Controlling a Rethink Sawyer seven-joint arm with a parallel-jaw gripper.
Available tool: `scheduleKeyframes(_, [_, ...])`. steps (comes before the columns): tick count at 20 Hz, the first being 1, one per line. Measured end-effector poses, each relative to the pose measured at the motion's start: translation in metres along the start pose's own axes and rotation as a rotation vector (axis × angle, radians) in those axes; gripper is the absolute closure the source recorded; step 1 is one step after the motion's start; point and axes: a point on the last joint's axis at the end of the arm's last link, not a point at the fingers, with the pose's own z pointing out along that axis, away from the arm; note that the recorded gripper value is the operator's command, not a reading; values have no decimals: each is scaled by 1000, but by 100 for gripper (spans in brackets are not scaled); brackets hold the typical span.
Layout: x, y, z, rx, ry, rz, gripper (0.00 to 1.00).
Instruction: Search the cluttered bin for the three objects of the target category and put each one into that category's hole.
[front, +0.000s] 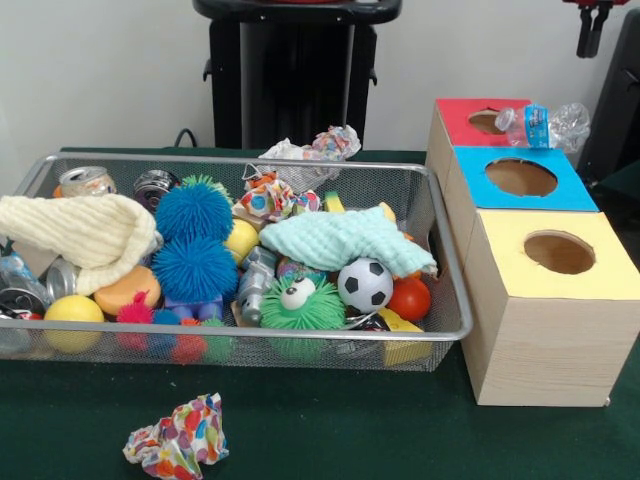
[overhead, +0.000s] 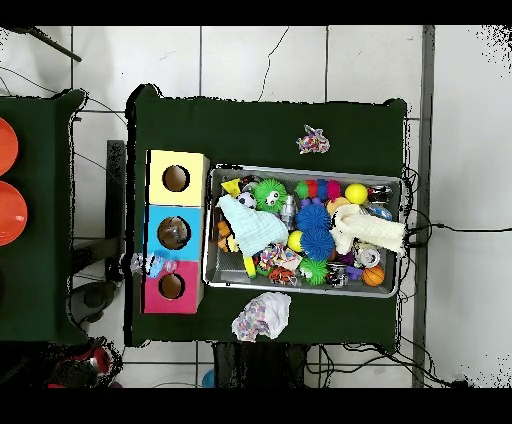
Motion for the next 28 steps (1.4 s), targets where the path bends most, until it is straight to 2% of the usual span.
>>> scheduleKeyframes(13, [11,10,13,-3,-64,-25,100])
scheduleKeyframes(18, [25,18,30,13,-66,-60,100])
scheduleKeyframes(28, [45,17,54,38,-64,-83,100])
